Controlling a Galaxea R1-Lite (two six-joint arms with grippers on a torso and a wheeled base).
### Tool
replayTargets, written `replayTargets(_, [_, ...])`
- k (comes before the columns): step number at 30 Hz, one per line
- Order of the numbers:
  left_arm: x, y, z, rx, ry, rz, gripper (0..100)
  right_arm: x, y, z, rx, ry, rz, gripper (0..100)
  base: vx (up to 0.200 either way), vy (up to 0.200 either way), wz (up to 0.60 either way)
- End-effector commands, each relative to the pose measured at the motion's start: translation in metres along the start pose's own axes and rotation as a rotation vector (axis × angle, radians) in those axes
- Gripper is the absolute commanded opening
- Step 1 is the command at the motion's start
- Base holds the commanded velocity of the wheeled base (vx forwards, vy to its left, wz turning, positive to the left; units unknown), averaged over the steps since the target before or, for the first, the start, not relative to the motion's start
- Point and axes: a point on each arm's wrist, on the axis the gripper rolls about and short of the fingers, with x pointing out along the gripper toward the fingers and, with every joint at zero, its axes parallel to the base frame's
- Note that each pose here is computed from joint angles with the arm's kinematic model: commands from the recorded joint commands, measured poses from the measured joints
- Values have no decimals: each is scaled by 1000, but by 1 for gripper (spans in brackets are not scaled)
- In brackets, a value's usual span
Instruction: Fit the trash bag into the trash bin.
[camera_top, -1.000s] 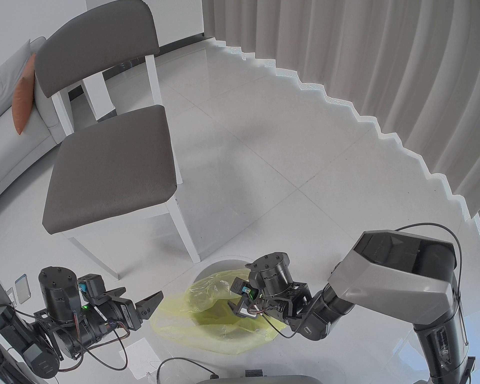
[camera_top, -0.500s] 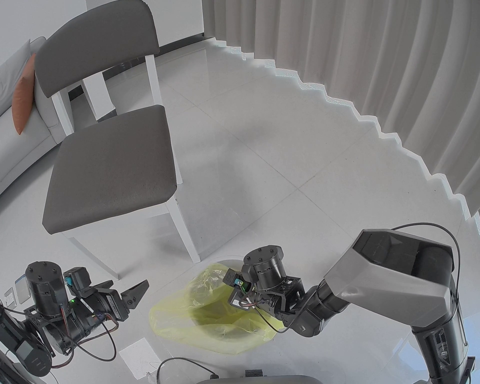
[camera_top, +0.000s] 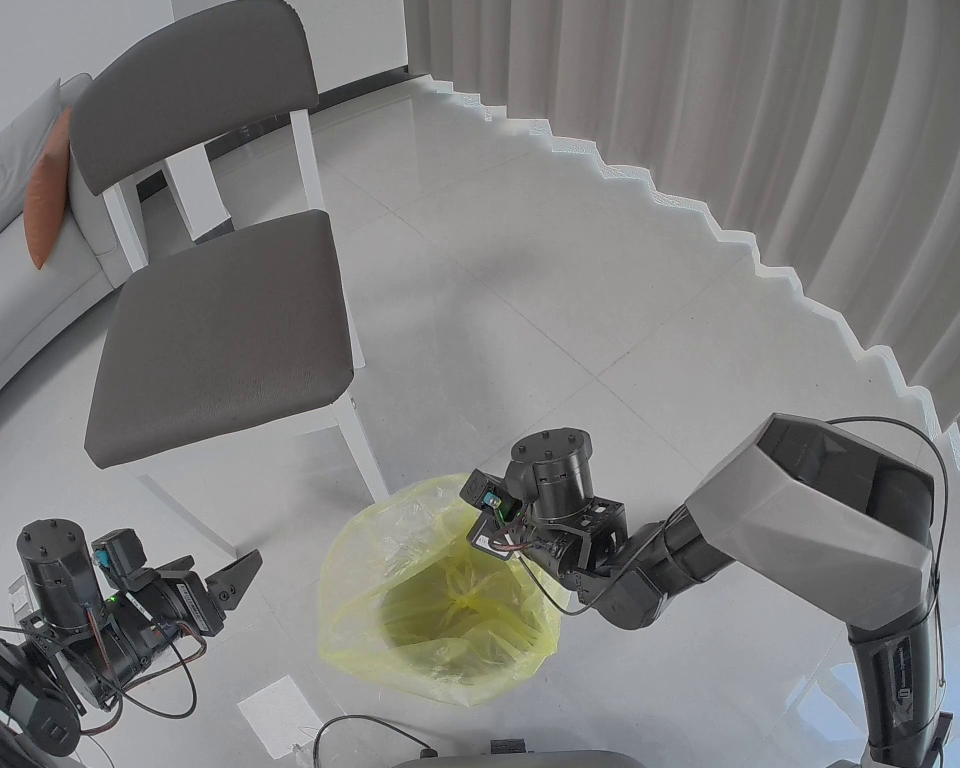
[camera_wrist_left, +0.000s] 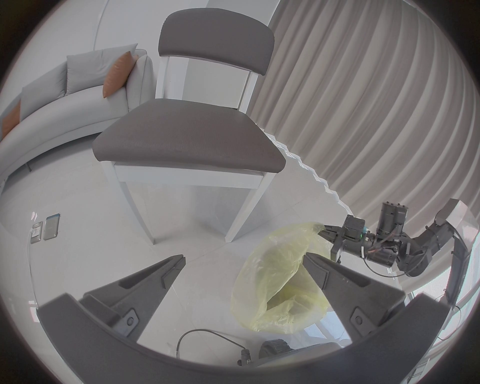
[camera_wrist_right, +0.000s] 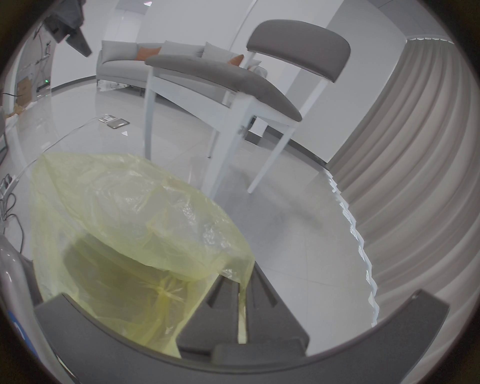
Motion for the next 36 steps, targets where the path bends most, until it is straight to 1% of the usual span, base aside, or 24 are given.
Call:
replayTargets(1, [-13,1,-1,-6,-13,-4,100,26,-2,-25,3,47,-20,0,0,0,0])
replayTargets(3, [-15,0,-1,-16,-15,-9,100,33,2,-29,1,56,-17,0,0,0,0])
replayTargets(8, [-17,-1,0,-20,-25,-16,100,45,1,-28,2,72,-10,0,0,0,0])
replayTargets(11, [-17,-1,-1,-22,-14,-15,100,53,4,-32,7,84,-8,0,0,0,0])
replayTargets(13, [-20,-2,-3,-37,-1,-23,100,59,9,-37,12,88,-5,0,0,0,0])
replayTargets(17, [-25,-6,-6,-91,23,-44,100,61,7,-35,15,86,-12,0,0,0,0])
replayTargets(18, [-24,-6,-7,-96,30,-44,100,63,5,-33,21,76,-22,100,0,0,0])
replayTargets(21, [-22,-7,-7,-95,35,-49,100,66,-1,-29,42,59,-45,100,0,0,0])
replayTargets(26, [-12,-18,-4,-73,56,-91,100,62,-8,-21,55,42,-70,100,0,0,0])
replayTargets(27, [-4,-23,-2,-66,60,-93,100,57,-16,-13,64,23,-83,100,0,0,0])
replayTargets(29, [8,-30,4,-60,56,-97,100,51,-22,-9,70,14,-92,100,0,0,0])
replayTargets(31, [12,-33,7,-57,51,-97,100,48,-26,-6,75,5,-100,100,0,0,0])
replayTargets(32, [24,-40,13,-48,40,-104,100,38,-37,-4,93,-18,-129,100,0,0,0])
replayTargets(34, [35,-49,15,-34,46,-103,100,28,-47,-4,116,-44,-165,100,0,0,0])
replayTargets(35, [36,-49,15,-33,47,-101,100,28,-49,-5,119,-45,-169,100,0,0,0])
replayTargets(36, [49,-53,12,-6,66,-71,100,20,-61,-10,163,-51,-197,100,0,0,0])
